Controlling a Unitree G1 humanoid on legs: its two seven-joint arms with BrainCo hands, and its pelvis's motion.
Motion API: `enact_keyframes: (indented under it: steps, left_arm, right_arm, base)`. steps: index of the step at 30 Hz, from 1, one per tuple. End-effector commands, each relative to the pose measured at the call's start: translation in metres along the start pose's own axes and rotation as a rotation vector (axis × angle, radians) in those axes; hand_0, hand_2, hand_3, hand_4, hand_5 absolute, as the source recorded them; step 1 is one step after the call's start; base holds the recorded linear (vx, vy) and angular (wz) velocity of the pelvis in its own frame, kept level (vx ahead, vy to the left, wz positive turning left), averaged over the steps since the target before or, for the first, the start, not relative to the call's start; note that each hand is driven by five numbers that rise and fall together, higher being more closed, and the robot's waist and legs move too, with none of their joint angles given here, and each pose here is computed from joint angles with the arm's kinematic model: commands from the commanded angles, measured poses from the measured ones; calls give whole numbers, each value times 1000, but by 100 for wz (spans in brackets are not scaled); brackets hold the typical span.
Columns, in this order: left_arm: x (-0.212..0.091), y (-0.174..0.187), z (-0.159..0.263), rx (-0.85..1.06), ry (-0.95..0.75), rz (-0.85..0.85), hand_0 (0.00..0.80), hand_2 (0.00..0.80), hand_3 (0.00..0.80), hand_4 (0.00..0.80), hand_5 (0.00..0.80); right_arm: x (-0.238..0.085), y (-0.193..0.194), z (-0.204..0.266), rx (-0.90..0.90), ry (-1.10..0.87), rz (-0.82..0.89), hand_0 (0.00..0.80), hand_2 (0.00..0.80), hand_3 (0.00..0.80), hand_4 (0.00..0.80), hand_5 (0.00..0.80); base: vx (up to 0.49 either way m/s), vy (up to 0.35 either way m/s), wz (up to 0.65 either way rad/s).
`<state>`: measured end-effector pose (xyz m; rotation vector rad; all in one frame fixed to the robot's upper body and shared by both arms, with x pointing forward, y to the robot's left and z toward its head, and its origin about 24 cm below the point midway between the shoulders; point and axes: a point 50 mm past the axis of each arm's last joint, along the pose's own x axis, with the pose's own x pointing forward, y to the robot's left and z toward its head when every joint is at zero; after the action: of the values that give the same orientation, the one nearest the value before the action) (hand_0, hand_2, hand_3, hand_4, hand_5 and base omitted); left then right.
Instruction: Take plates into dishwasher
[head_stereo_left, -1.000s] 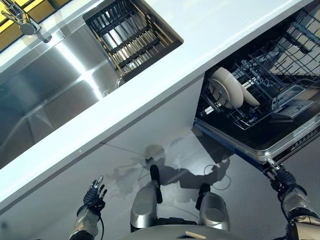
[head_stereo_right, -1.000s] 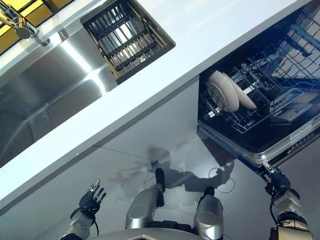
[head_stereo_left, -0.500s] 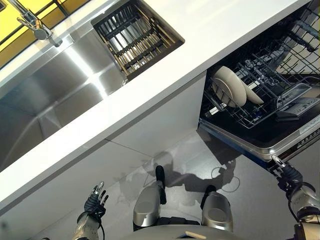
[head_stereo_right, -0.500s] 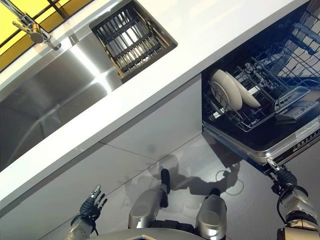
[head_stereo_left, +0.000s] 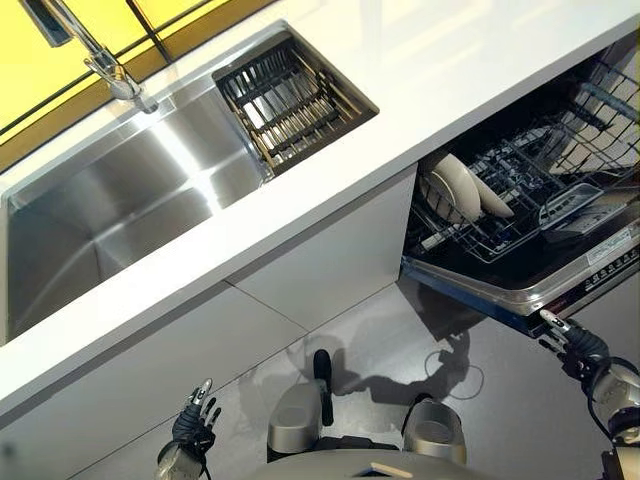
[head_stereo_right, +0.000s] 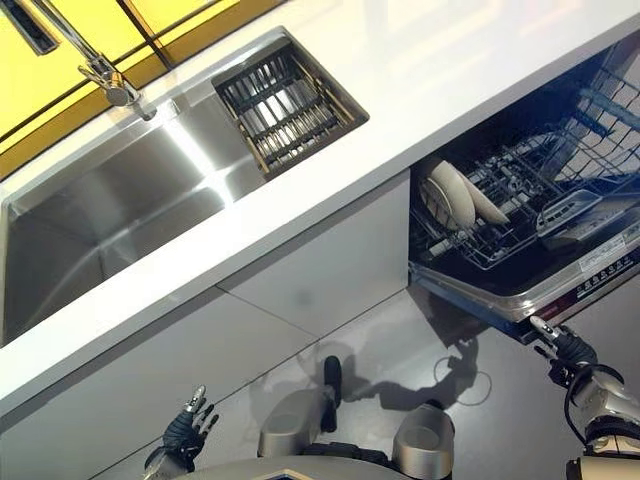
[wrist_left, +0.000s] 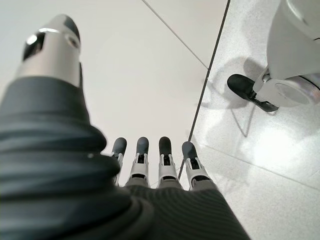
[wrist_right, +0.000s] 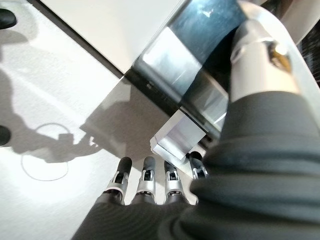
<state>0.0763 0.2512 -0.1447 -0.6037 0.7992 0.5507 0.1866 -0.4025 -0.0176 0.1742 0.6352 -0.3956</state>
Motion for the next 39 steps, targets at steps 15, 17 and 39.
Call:
enact_keyframes:
  steps: [15,17,39]
  left_arm:
    - [8,-3,30,177,-33,-40,0,0,0,0,0]
    - [8,-4,30,178,-32,-40,0,0,0,0,0]
    - [23,-43,20,243,44,-110,0,0,0,0,0]
  right_arm:
    - [-25,137,227,-13,-799,559,0,0,0,0,0]
    - [-24,136,226,-16,-784,552,0,0,0,0,0]
    - [15,125,-63,-288,-33,322,0,0,0,0,0]
  base:
    - [11,-33,18]
    - [-4,-14,14]
    - [-47,-48,27]
